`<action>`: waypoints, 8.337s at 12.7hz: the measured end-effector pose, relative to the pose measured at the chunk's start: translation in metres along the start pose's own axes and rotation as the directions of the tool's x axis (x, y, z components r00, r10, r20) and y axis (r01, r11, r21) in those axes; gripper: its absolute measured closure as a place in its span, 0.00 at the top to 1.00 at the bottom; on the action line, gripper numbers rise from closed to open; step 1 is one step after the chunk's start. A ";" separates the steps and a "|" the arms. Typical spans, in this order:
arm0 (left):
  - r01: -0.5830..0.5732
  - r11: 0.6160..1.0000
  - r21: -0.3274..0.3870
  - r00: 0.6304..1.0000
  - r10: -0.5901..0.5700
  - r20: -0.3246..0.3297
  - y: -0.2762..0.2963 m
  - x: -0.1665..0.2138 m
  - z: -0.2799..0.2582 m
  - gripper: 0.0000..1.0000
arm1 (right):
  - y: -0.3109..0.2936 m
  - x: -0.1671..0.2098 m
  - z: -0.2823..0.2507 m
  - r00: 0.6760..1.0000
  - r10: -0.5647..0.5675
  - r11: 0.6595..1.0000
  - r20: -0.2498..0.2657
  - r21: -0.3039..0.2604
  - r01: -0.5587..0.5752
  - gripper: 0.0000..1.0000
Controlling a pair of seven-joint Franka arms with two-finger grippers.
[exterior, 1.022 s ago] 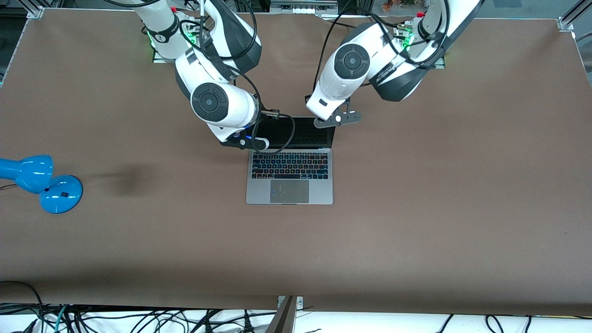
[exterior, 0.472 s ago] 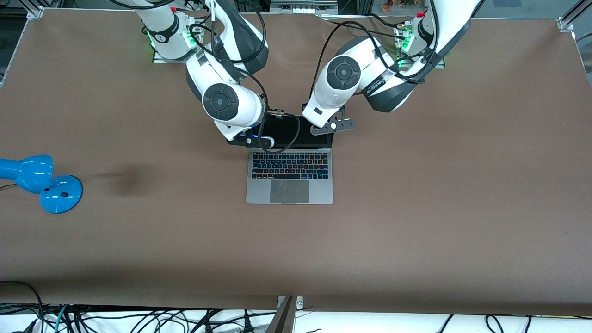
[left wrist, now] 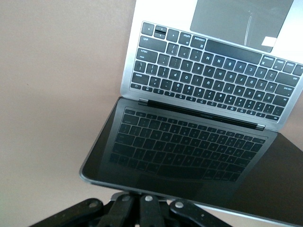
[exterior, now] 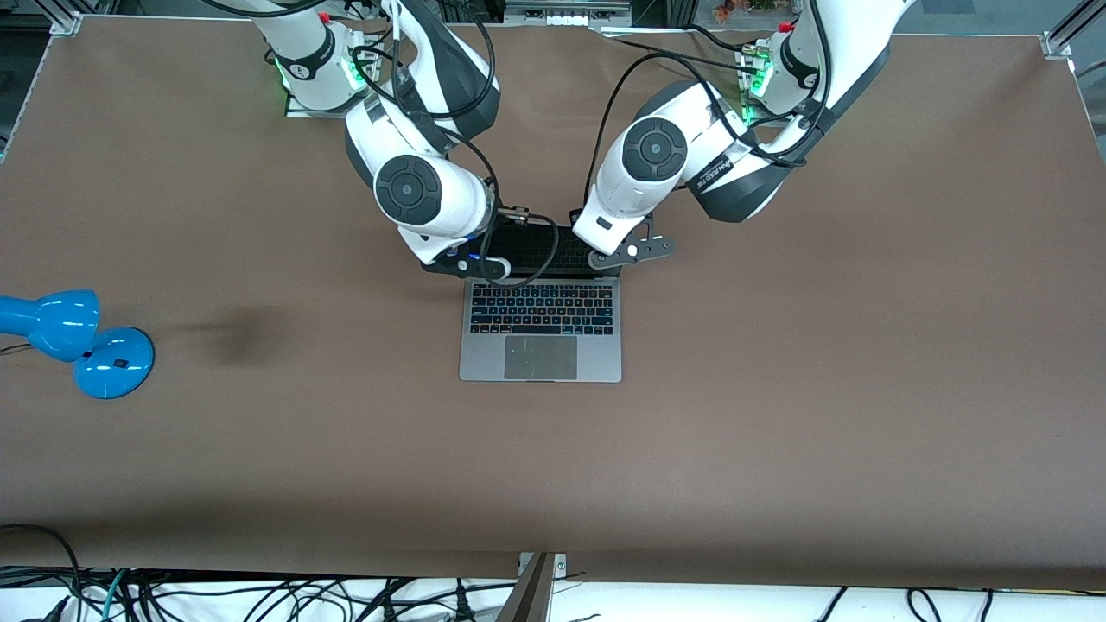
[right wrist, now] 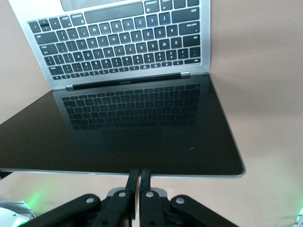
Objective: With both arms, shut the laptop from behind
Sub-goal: 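Lower both grippers to the back of the laptop screen, then push the screen forward with both grippers toward the keyboard, then press the lid down flat with both grippers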
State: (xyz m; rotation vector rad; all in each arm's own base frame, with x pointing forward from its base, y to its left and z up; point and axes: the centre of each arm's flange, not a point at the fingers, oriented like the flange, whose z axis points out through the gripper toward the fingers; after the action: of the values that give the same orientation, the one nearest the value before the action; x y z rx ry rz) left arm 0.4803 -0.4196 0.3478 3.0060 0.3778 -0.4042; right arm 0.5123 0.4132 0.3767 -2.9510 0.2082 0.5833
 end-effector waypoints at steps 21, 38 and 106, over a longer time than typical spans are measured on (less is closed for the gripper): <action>0.023 0.999 -0.038 1.000 -0.023 -0.007 0.007 0.030 -0.006 0.01 | 0.002 0.009 0.015 0.999 0.046 0.998 -0.024 -0.050 -0.047 0.02; 0.058 0.998 -0.015 0.998 -0.058 -0.024 0.003 0.076 0.024 0.01 | 0.017 0.042 0.010 0.995 0.019 0.996 -0.095 -0.083 -0.027 0.01; 0.154 0.988 0.000 0.981 -0.153 -0.117 0.018 0.164 0.072 0.57 | 0.048 0.149 0.020 0.989 -0.012 0.990 -0.148 -0.138 -0.008 0.01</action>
State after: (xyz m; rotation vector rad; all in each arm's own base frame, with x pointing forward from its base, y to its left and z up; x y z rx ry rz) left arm 0.6200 -0.4077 0.2357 3.0274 0.6227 -0.2421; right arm 0.6337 0.3522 0.2967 -3.1317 0.1860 0.3921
